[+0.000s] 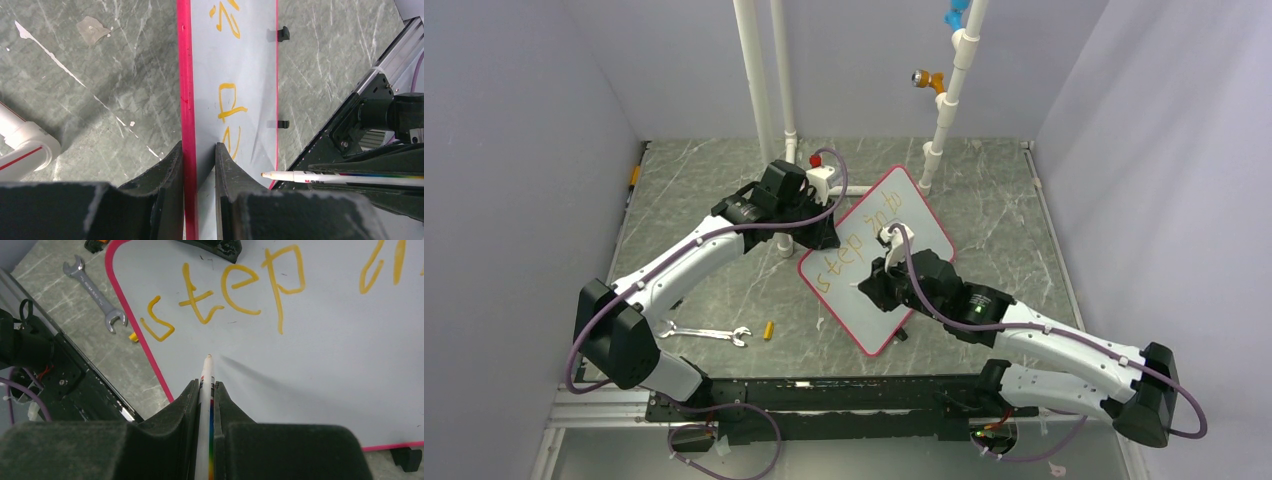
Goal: Write a sentence on the whiteboard
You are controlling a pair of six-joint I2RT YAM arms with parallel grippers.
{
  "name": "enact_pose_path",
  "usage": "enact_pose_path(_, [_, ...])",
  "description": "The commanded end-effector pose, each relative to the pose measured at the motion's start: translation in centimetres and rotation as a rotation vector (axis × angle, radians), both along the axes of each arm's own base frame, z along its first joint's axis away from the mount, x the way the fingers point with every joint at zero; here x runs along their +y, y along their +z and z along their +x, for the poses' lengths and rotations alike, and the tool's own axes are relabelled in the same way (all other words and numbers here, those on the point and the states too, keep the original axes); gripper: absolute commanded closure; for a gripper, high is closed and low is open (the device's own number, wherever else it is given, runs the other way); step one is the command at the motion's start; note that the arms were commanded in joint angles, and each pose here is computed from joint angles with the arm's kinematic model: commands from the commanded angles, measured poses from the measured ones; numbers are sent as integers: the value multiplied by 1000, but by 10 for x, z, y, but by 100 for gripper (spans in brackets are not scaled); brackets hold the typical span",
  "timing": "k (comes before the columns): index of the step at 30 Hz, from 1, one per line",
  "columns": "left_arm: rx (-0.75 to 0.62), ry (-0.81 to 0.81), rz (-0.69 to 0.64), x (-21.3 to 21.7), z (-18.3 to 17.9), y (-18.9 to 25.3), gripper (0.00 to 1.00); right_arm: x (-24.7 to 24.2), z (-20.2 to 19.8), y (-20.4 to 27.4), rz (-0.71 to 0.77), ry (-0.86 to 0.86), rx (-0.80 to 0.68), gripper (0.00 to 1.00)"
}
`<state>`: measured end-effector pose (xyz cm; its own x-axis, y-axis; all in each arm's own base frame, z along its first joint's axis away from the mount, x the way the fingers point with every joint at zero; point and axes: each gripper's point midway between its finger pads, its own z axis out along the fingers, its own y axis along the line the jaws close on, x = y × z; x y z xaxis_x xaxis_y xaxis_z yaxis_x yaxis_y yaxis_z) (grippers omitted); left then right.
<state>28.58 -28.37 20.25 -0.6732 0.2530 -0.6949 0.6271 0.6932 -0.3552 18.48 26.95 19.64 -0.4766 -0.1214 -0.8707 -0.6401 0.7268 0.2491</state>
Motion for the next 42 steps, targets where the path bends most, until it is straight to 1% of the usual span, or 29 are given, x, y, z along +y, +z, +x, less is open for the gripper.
enact_pose_path(1, [-131, -6, 61, 8, 21, 10, 100, 7, 1, 4, 35, 6, -18, 100])
enact_pose_path(13, [-130, -11, 60, 8, 20, 9, 100, 11, -4, -11, 6, 22, 2, 100])
enact_pose_path(31, [-132, -10, 58, 7, 20, 10, 100, 23, -19, -27, -40, 97, 44, 100])
enact_pose_path(42, [-129, -11, 57, 7, 20, 9, 100, 7, -21, -38, -79, 50, 50, 100])
